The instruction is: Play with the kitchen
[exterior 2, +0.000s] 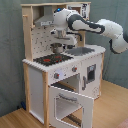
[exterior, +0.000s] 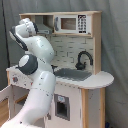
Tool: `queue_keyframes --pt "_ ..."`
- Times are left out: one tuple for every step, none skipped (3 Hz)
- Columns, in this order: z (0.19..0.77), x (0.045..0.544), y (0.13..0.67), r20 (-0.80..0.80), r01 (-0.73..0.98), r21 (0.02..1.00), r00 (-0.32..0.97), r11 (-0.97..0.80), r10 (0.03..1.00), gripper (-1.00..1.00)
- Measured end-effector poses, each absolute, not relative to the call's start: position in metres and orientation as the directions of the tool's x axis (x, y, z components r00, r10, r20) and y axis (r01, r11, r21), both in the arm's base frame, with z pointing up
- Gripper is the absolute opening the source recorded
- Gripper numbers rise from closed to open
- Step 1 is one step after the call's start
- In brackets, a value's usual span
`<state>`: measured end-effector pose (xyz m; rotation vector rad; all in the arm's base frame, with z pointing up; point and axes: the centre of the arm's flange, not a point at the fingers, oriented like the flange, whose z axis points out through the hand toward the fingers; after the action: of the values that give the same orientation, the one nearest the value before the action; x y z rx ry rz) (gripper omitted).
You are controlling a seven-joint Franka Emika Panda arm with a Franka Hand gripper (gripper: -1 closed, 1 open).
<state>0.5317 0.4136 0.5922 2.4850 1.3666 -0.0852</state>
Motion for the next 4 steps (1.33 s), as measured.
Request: queue_keyframes --pt "0.602 0.527 0.394 -0.236 0.809 0.217 0.587 -0.547 0.775 -1.0" --pt "0.612 0.517 0.384 -0.268 0.789 0.206 0.615 -0.579 0.742 -1.0" --pt "0.621 0.505 0.374 -0.305 0.769 0.203 0.638 -0.606 0.707 -1.0" --pt "0.621 0.502 0.357 -0.354 0.761 0.209 0.644 -0.614 0.679 -1.0"
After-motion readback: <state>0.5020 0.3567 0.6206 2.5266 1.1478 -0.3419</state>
